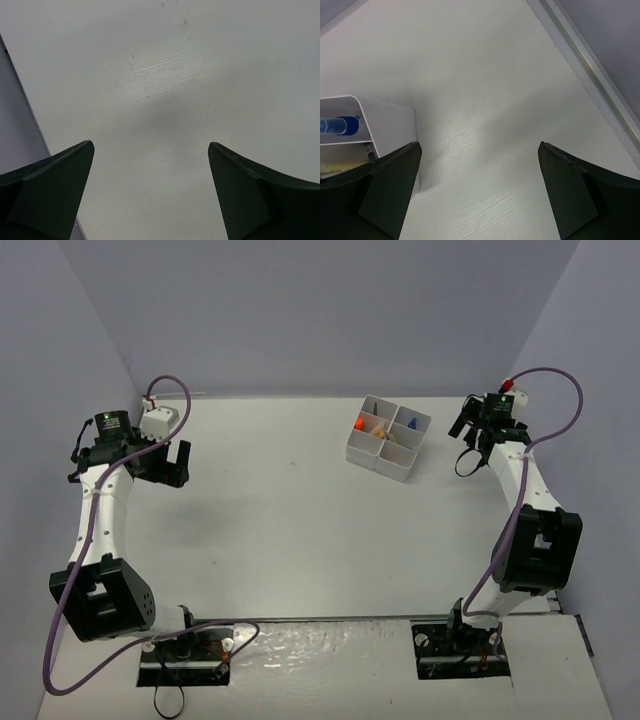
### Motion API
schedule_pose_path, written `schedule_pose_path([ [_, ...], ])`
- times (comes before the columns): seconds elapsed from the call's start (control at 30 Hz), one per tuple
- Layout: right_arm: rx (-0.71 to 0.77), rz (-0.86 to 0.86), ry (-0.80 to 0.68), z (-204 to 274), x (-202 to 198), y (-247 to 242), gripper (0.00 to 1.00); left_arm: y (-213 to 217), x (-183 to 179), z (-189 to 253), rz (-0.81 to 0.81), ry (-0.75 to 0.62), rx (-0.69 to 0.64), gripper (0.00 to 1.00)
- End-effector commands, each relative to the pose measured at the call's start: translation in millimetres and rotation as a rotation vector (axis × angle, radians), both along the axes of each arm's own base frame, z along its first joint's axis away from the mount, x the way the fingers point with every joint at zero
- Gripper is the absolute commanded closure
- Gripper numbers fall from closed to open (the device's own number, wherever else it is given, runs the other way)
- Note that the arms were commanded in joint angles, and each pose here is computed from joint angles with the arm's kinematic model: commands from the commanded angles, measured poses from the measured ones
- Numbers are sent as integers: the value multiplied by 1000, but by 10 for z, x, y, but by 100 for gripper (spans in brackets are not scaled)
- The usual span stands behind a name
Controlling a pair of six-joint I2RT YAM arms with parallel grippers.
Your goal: Sort the stationery into containers
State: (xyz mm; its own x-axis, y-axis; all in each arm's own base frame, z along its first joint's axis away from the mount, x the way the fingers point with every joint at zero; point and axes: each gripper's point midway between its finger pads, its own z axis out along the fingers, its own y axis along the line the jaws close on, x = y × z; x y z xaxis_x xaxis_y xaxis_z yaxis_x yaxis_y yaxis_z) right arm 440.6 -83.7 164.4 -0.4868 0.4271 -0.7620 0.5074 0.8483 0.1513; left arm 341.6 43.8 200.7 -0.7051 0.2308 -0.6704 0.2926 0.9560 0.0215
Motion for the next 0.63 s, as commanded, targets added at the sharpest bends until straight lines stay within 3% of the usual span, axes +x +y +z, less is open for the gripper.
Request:
schedule_pose_path([
  [0.0, -28, -29, -81, 241, 44, -86, 0, 35, -1, 172, 29, -58, 10, 3],
  [0.6, -58, -35, -139, 426, -74, -124, 0, 18, -37, 140, 25, -54, 6, 3],
])
